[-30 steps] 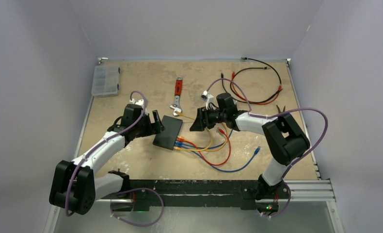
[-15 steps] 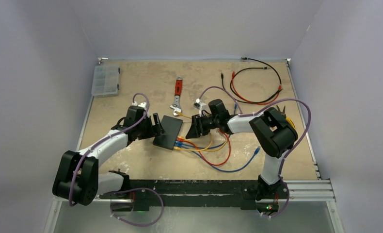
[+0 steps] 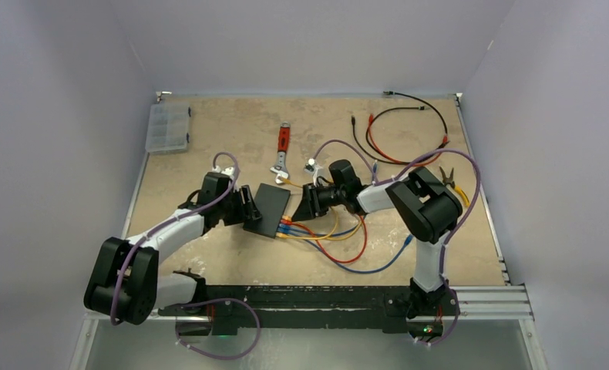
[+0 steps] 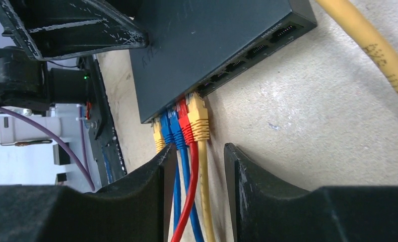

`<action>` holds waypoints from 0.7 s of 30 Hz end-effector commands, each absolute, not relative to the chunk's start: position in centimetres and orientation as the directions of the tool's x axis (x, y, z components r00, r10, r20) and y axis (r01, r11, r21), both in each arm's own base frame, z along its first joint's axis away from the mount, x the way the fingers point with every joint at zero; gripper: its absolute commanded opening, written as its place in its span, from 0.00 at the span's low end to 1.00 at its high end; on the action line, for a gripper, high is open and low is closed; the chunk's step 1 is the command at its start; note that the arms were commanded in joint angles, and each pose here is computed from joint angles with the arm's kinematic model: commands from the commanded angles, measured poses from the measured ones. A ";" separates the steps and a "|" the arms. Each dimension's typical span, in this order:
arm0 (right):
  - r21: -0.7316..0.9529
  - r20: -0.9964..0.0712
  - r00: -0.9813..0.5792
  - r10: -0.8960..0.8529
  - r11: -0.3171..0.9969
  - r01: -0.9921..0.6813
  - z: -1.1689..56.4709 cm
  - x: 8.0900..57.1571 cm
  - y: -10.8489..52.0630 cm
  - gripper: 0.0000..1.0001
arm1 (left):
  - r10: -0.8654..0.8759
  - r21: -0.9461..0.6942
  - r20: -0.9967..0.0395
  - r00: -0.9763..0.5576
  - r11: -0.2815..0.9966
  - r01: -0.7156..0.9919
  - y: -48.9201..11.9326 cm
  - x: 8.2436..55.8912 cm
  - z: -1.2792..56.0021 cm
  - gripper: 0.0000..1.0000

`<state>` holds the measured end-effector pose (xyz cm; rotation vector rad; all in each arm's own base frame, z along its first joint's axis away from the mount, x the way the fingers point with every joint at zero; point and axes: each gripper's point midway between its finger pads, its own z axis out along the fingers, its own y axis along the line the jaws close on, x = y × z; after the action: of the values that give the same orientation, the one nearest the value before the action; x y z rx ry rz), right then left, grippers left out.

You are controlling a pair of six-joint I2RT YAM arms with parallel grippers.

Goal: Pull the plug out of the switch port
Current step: Pull the connector from the switch port.

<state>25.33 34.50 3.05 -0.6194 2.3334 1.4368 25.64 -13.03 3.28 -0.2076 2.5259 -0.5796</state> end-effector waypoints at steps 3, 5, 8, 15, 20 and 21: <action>0.772 -0.467 -0.859 -0.208 0.377 -0.511 1.8 24.9 35.3 0.42 | -0.262 -0.480 -0.481 -0.836 0.877 0.001 -13.7 26.0 3.6 0.52; 0.777 -0.466 -0.861 -0.206 0.371 -0.509 1.7 25.1 35.5 0.42 | -0.260 -0.481 -0.480 -0.838 0.877 0.004 -13.8 26.0 3.5 0.51; 0.785 -0.464 -0.862 -0.207 0.355 -0.508 1.7 25.2 35.9 0.42 | -0.258 -0.485 -0.479 -0.839 0.875 0.008 -13.9 26.0 3.6 0.50; 0.801 -0.462 -0.862 -0.206 0.320 -0.506 1.7 25.5 36.7 0.42 | -0.256 -0.490 -0.475 -0.842 0.872 0.012 -14.0 26.0 3.5 0.49; 0.813 -0.456 -0.866 -0.207 0.299 -0.500 1.5 25.6 37.2 0.41 | -0.253 -0.494 -0.473 -0.844 0.870 0.016 -14.1 25.8 3.3 0.48; 0.813 -0.456 -0.865 -0.208 0.297 -0.500 1.5 25.6 37.3 0.41 | -0.254 -0.495 -0.473 -0.844 0.869 0.016 -14.1 25.8 3.3 0.48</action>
<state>25.53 37.03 3.00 -0.6631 2.2646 1.6193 25.71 -13.33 3.15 -0.1986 2.5188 -0.6040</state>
